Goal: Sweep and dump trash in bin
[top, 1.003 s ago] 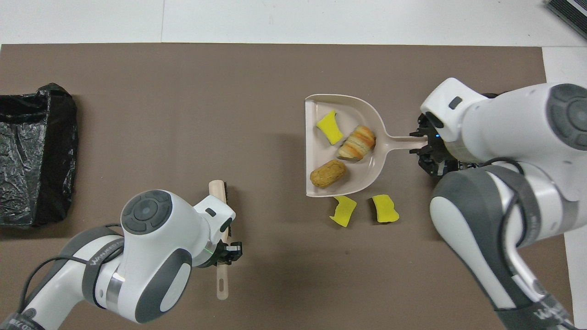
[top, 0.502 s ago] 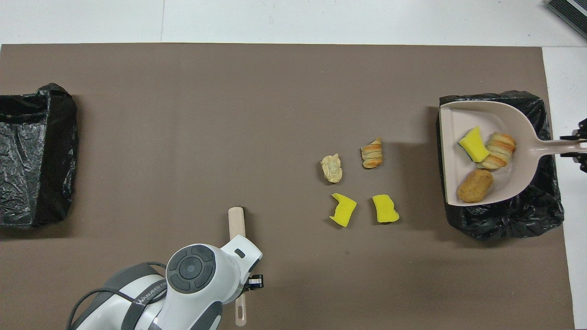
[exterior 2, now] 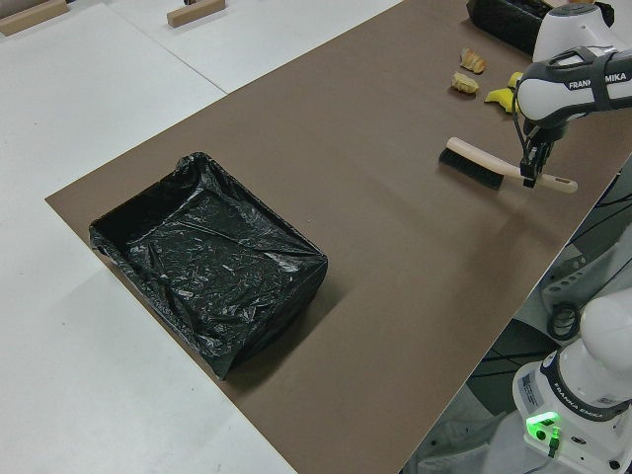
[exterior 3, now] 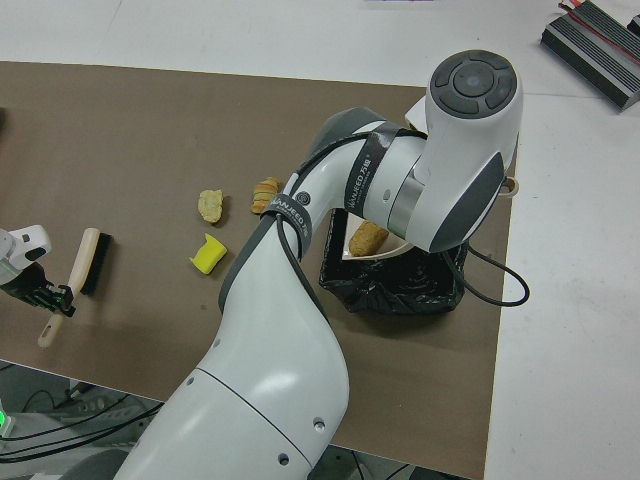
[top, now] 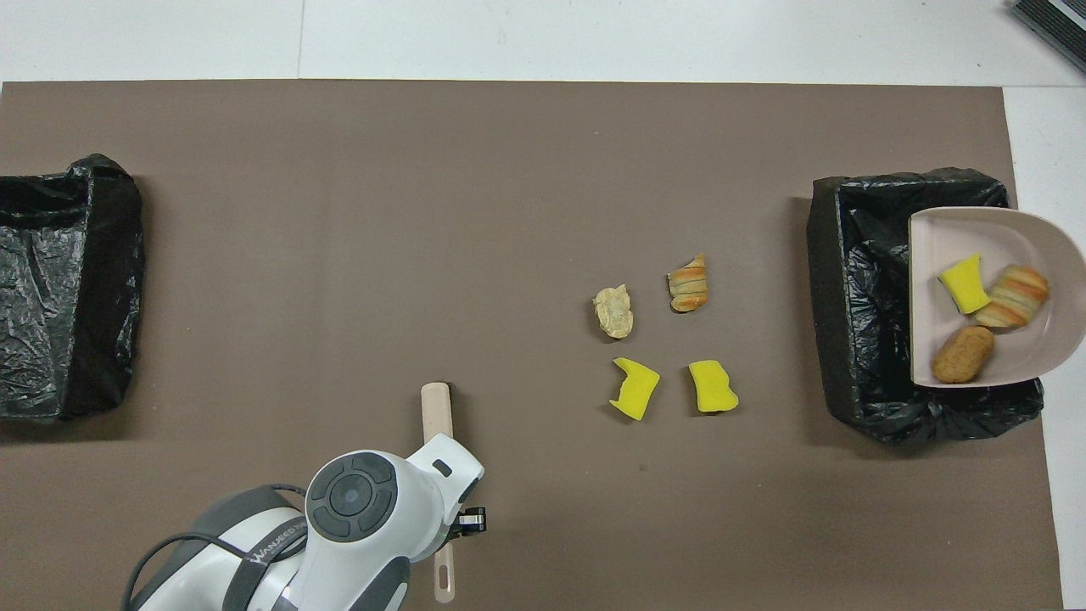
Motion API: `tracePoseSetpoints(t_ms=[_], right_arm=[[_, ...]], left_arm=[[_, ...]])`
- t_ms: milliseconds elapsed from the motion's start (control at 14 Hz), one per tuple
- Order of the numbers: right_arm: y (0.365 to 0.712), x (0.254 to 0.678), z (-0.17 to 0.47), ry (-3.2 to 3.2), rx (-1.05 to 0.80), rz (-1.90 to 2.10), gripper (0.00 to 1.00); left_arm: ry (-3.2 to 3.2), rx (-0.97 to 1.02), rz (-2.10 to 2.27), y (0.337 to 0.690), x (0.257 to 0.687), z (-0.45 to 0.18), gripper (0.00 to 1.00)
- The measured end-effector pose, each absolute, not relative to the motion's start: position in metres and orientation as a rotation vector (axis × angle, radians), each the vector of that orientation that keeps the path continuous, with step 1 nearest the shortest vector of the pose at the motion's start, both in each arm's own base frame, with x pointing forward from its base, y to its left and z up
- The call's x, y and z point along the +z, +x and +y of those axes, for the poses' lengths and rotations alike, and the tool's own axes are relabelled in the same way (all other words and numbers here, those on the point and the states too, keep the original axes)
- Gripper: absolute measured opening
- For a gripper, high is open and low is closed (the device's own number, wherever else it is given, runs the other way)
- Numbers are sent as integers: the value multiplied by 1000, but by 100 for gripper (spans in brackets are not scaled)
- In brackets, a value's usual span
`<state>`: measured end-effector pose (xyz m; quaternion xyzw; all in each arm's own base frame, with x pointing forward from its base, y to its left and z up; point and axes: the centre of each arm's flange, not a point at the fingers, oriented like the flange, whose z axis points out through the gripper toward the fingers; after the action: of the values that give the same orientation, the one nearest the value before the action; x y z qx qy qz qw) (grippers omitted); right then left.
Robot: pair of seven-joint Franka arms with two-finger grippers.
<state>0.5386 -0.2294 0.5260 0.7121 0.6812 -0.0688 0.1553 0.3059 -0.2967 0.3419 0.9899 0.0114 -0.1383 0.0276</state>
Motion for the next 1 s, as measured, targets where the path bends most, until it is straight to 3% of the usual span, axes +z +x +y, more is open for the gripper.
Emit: tracePoseSetpoints(t_ms=[430, 788, 1003], right_arm=[[555, 521, -150, 1981, -520, 1776, 33], [555, 544, -126, 1913, -655, 1650, 33], [554, 577, -126, 1883, -679, 1589, 33]], left_arm=[[3057, -426, 37, 307, 342, -296, 26], [3057, -427, 42, 308, 342, -295, 26], [3054, -423, 55, 311, 343, -293, 40]])
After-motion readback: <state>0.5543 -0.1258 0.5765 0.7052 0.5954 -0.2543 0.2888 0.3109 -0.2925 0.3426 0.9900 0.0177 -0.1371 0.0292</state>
